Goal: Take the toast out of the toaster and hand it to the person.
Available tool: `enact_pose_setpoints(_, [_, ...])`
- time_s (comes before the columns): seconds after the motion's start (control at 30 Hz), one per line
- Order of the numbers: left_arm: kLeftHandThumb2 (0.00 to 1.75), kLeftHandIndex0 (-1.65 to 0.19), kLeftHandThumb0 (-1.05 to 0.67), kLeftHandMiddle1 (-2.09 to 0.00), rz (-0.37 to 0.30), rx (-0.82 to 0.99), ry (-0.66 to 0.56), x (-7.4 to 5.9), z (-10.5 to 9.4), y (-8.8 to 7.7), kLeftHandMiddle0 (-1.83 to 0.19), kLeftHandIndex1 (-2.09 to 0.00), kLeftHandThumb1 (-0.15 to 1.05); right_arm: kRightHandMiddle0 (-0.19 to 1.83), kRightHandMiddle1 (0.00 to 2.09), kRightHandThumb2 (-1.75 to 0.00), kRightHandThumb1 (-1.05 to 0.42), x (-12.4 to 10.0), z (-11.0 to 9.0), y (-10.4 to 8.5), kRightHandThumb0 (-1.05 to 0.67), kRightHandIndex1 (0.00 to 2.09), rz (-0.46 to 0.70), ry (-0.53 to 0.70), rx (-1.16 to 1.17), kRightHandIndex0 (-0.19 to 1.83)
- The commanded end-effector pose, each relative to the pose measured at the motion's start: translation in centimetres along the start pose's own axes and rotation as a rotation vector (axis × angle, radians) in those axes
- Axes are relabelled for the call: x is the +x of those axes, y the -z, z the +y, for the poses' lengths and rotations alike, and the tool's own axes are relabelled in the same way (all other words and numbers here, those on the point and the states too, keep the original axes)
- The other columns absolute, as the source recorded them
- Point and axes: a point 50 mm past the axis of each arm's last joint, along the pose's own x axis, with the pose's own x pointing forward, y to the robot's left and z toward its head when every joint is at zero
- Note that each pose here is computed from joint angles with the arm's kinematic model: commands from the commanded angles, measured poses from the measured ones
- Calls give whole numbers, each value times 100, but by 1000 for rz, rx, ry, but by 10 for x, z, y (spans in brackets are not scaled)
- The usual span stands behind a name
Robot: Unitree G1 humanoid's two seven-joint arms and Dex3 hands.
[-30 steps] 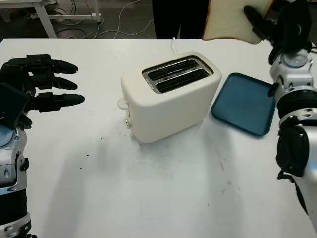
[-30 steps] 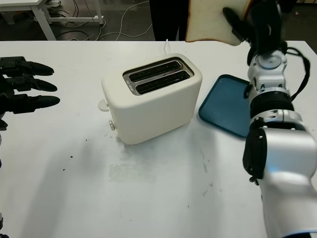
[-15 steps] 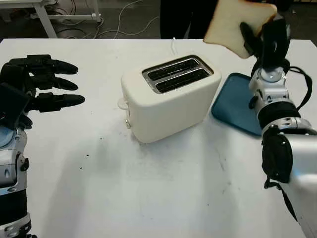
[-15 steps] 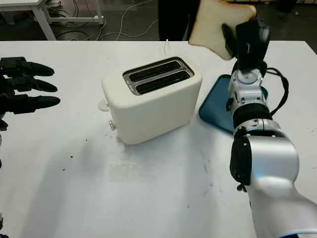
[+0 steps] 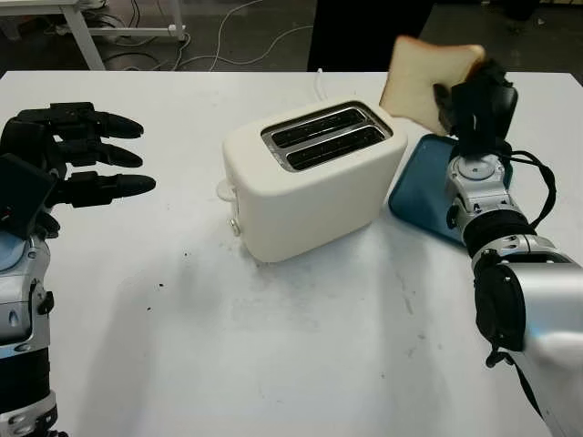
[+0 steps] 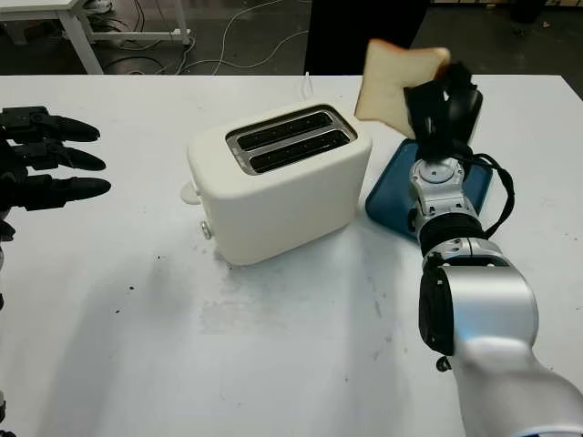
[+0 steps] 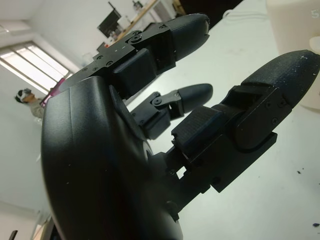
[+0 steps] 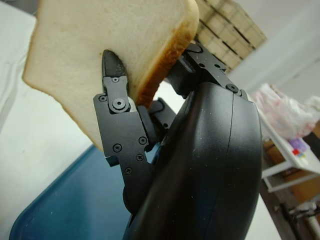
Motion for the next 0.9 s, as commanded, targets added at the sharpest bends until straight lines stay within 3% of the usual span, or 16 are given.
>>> enact_pose_setpoints(0.0, [1, -112, -100, -59, -8, -15, 2, -2, -1, 2, -114, -43, 33, 86, 174, -21, -92, -5, 4, 7, -21, 175, 5, -19, -6, 107])
enact_pose_setpoints(0.27, [0, -112, -104, -58, -6, -6, -1, -3, -1, 1, -115, -43, 34, 82, 175, -21, -92, -3, 7, 5, -20, 175, 35, -27, 25, 102])
enact_pose_setpoints(0.87, [0, -112, -103, -57, -3, -11, 0, -2, -1, 1, -114, -43, 34, 81, 175, -21, -92, 0, 0, -2, -17, 175, -18, -16, 46, 105])
